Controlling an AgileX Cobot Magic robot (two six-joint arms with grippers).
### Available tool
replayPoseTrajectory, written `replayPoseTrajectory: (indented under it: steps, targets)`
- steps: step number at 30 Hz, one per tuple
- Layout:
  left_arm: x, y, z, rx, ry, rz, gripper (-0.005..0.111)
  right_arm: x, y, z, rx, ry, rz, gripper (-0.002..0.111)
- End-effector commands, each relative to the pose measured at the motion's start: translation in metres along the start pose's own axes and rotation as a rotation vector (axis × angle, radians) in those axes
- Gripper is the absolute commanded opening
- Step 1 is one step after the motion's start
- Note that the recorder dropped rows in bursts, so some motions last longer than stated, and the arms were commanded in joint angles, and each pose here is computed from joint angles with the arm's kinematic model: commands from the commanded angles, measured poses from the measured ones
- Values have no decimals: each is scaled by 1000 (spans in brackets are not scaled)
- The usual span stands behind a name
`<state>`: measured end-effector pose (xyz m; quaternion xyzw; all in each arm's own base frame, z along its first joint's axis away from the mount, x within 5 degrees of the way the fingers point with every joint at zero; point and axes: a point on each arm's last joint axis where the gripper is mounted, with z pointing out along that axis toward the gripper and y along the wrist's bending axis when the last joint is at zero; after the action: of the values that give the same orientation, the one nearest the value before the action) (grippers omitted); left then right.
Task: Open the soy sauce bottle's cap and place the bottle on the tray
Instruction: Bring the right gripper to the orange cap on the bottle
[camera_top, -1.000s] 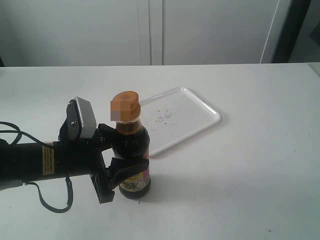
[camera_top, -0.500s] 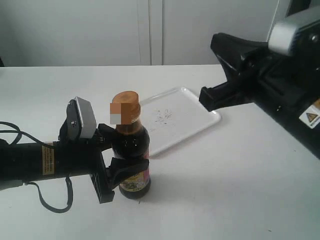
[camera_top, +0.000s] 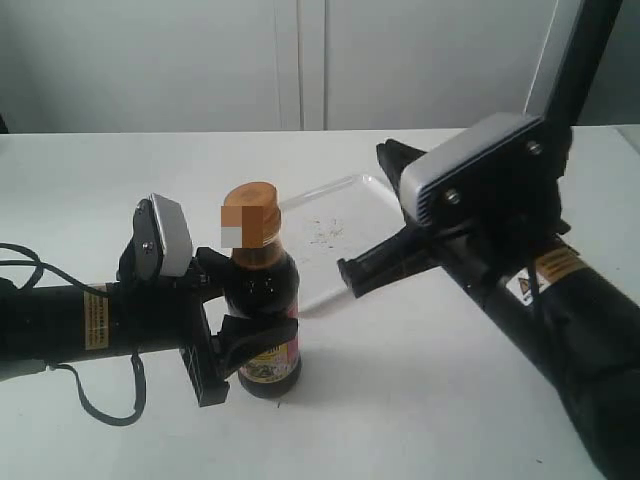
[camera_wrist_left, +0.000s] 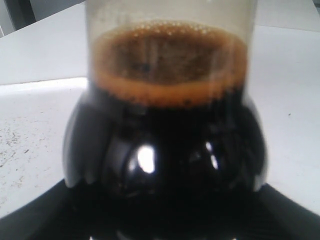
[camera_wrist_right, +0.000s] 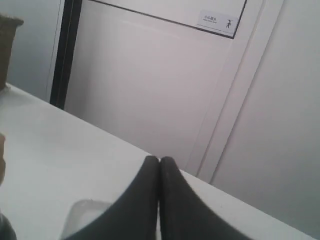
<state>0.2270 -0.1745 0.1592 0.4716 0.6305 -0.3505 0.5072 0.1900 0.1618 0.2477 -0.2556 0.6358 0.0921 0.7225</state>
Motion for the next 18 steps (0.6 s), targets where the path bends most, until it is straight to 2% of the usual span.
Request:
replayPoseTrajectory:
  steps: [1, 11, 15, 18]
  targets:
    - [2, -3, 0, 10, 7, 11, 0, 2, 10, 5, 40, 41, -149, 0]
    - [2, -3, 0, 10, 7, 11, 0, -4, 46, 17, -9, 82, -406, 0]
    - [2, -3, 0, 10, 7, 11, 0, -1, 60, 24, -36, 102, -550, 0]
    - [2, -3, 0, 10, 7, 11, 0, 0, 67, 27, -37, 113, -588, 0]
